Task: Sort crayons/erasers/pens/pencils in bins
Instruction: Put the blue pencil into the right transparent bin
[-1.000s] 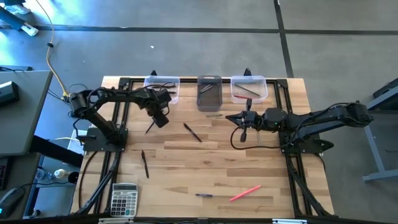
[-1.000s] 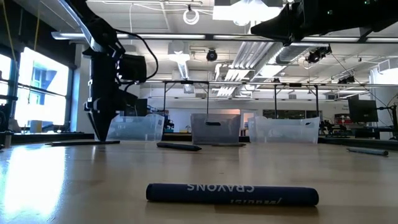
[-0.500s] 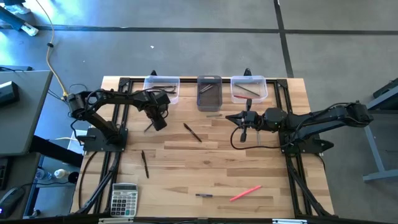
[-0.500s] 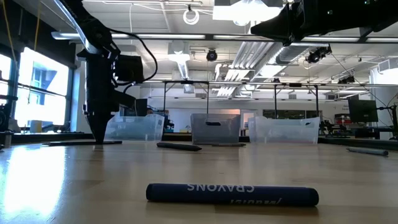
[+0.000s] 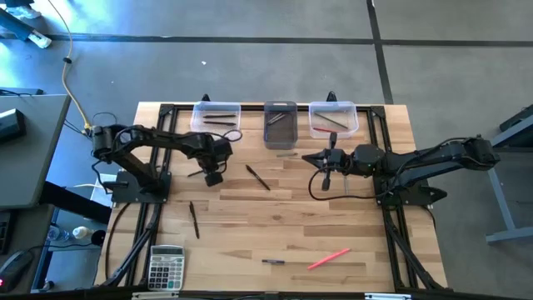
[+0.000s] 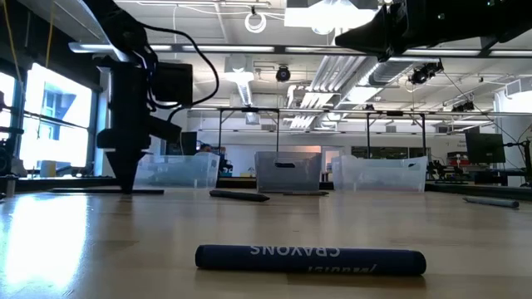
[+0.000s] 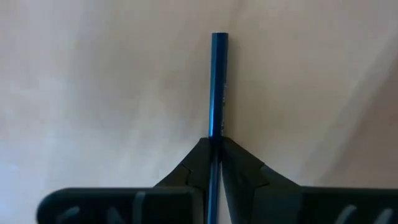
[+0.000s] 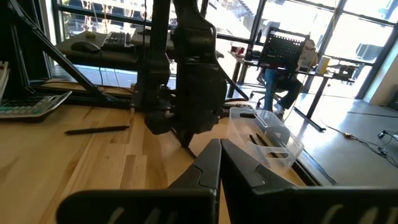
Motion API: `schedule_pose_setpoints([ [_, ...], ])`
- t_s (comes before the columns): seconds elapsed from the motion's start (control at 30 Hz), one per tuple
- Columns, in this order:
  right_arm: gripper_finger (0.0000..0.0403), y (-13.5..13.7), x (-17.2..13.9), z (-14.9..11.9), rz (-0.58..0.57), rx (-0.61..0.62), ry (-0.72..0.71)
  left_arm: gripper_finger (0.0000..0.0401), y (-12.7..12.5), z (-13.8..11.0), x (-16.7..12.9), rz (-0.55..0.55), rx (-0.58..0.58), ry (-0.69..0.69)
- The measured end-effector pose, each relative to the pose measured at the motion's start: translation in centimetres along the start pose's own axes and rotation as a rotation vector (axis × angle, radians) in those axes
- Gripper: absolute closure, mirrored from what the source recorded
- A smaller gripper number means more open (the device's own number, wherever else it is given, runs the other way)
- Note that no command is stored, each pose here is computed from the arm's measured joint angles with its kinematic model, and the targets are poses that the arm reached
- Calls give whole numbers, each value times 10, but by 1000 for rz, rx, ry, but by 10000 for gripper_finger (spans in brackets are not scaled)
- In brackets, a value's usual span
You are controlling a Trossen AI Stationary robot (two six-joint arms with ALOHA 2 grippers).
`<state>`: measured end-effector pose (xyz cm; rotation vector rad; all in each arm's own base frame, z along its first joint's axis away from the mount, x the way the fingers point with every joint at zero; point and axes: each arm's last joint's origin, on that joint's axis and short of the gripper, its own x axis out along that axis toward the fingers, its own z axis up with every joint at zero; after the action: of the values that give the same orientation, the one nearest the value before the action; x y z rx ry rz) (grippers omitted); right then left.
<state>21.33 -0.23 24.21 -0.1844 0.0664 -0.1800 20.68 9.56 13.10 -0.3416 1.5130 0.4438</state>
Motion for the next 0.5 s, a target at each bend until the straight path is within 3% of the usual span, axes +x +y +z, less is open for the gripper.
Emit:
schedule_pose_setpoints([
  [0.2, 403, 2, 0, -4, 19, 24, 43, 385, -23, 4, -15, -142, 51, -48],
  [0.5, 403, 21, -5, -13, 111, 105, 160, 385, -58, 8, -30, -165, 111, -129],
])
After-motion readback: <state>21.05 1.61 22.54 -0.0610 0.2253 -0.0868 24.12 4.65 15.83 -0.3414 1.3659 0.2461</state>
